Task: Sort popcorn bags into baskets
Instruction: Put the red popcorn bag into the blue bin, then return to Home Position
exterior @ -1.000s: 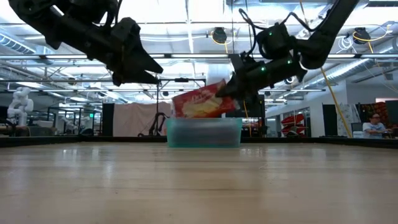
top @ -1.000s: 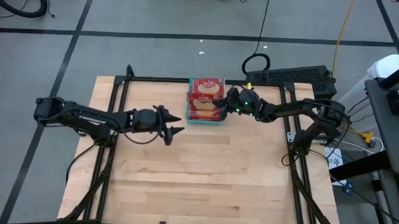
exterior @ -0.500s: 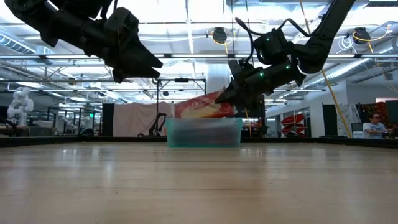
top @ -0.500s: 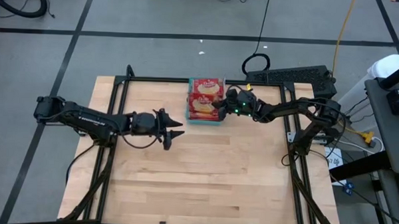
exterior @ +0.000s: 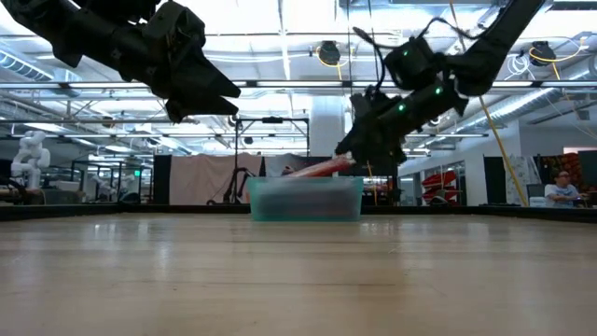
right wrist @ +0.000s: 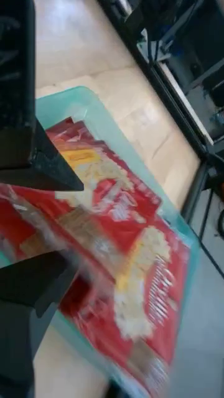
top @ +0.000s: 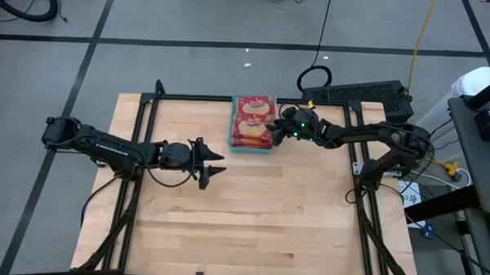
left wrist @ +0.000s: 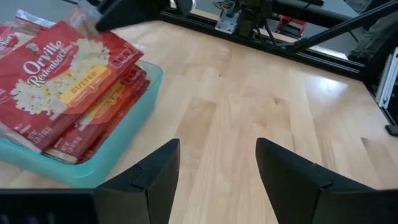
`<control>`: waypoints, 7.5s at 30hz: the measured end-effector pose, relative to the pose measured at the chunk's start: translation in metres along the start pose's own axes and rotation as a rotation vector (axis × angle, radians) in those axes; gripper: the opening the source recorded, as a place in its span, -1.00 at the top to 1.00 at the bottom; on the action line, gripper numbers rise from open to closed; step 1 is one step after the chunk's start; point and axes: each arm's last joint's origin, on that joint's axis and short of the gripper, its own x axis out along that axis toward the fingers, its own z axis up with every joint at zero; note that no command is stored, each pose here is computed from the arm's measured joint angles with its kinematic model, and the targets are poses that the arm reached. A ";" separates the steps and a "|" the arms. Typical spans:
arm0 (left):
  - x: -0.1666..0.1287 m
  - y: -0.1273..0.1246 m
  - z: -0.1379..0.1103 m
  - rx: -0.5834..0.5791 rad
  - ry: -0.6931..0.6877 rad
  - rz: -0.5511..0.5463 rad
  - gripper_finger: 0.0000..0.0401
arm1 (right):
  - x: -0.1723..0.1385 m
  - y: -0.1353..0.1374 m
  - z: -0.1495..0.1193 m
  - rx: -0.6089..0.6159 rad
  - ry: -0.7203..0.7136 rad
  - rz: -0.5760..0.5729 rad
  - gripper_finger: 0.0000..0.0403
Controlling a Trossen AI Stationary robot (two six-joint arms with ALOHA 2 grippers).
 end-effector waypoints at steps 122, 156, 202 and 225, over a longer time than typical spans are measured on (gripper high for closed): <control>-0.063 0.009 -0.090 0.197 -0.242 0.043 0.99 | -0.182 0.015 -0.101 -0.511 -0.296 0.455 1.00; -0.081 0.024 -0.075 0.390 -0.276 -0.212 0.99 | -0.193 0.014 -0.093 -0.593 -0.462 0.459 1.00; -0.116 0.040 -0.075 0.280 -0.372 -0.235 0.97 | -0.193 0.014 -0.092 -0.591 -0.469 0.463 1.00; -0.116 0.040 -0.075 0.278 -0.372 -0.234 0.88 | -0.193 0.014 -0.092 -0.591 -0.469 0.463 1.00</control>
